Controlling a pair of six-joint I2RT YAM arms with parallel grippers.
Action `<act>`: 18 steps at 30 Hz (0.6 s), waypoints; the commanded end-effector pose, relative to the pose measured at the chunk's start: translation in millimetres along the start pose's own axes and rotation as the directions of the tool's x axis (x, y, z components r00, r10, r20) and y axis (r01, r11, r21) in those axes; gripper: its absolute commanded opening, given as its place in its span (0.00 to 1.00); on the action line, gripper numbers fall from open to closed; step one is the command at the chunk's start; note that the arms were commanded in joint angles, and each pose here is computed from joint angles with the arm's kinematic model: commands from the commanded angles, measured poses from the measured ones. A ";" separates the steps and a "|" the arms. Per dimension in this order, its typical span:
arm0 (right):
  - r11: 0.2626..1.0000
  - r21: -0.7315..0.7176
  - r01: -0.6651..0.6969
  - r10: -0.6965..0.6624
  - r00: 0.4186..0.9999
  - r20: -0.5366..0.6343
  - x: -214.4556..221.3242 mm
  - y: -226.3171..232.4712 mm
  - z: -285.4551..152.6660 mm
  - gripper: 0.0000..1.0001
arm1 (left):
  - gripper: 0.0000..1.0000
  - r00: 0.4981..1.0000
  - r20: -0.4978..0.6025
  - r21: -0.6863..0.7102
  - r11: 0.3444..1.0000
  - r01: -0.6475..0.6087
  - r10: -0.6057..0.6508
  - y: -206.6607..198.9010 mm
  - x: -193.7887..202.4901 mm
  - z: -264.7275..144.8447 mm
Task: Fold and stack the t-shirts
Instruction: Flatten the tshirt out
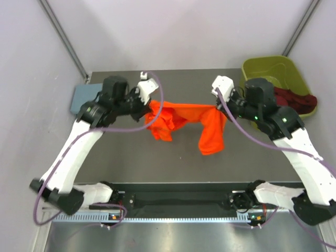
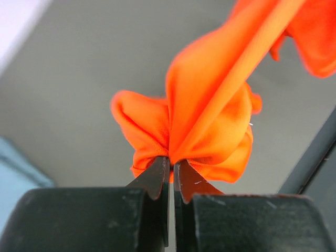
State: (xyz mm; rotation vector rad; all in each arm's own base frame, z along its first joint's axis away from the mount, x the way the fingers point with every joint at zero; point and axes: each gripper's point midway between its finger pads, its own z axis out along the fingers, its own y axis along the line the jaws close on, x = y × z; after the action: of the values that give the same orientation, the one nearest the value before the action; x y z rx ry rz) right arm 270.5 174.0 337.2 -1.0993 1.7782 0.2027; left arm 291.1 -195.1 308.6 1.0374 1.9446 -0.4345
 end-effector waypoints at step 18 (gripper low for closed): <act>0.869 -0.049 -0.492 0.479 0.862 -0.165 86.7 -69.5 166.9 0.00 | 0.00 0.960 -0.186 -0.207 0.963 0.171 -0.211 131.4 106.8 110.5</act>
State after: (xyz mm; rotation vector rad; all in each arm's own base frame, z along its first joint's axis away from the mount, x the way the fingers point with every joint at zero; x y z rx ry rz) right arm 379.1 185.4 177.7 -0.7965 2.2803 0.5751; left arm 378.0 -149.5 145.0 0.9804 2.3163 -0.2848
